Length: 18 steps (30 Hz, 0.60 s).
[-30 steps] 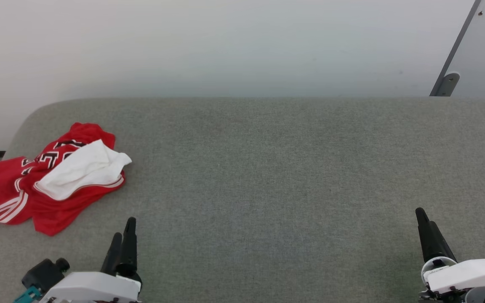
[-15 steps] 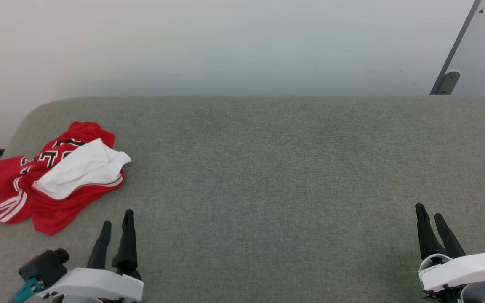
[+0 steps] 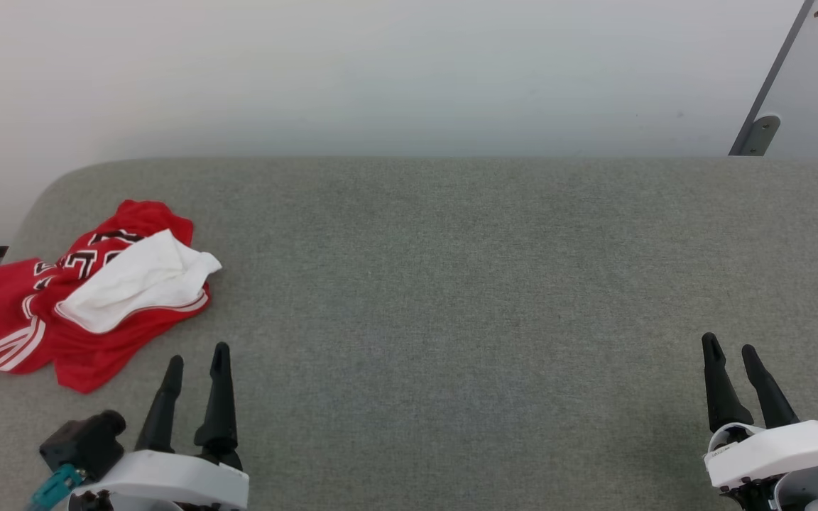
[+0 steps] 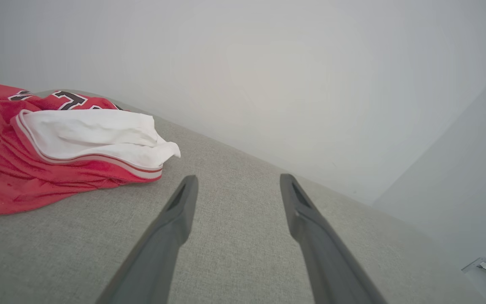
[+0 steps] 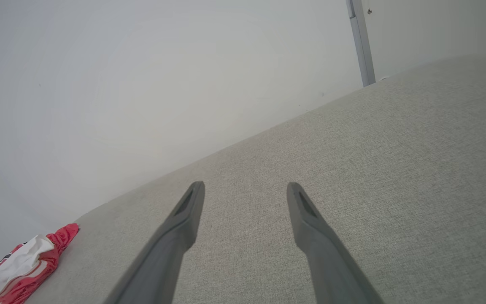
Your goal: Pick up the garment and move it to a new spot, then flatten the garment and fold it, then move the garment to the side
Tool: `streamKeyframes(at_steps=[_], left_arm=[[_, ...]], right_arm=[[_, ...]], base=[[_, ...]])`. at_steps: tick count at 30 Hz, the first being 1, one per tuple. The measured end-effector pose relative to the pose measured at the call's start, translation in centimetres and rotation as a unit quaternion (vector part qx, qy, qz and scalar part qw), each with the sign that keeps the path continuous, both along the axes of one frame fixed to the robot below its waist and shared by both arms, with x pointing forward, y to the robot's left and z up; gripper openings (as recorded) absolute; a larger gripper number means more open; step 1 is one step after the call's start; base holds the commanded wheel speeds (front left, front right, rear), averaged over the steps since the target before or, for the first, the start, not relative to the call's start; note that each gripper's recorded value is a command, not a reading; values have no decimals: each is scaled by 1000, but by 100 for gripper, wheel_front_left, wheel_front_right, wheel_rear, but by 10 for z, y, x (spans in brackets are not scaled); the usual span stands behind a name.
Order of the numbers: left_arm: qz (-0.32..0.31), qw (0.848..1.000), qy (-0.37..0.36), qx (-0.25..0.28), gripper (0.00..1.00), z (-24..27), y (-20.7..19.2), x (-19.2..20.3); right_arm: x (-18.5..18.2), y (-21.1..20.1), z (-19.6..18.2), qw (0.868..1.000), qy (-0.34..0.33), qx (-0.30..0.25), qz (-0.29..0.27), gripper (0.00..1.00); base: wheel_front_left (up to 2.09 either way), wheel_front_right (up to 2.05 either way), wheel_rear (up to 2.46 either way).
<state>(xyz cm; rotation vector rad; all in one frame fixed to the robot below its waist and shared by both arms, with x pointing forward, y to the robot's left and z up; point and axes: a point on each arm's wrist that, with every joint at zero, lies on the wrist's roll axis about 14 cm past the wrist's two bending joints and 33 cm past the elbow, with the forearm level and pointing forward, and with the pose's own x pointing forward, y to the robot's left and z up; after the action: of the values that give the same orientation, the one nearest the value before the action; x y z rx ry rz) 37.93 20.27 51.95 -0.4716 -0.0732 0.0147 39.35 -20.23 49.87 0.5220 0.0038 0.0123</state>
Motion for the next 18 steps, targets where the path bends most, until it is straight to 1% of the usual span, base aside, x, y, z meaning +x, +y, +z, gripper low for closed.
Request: streamKeyframes(at_steps=[18], left_arm=[[-8,995,-36,97,100,16,-6,0]], right_arm=[[4,3,10,995,-26,-91,12,100]], base=[[0,0,0]])
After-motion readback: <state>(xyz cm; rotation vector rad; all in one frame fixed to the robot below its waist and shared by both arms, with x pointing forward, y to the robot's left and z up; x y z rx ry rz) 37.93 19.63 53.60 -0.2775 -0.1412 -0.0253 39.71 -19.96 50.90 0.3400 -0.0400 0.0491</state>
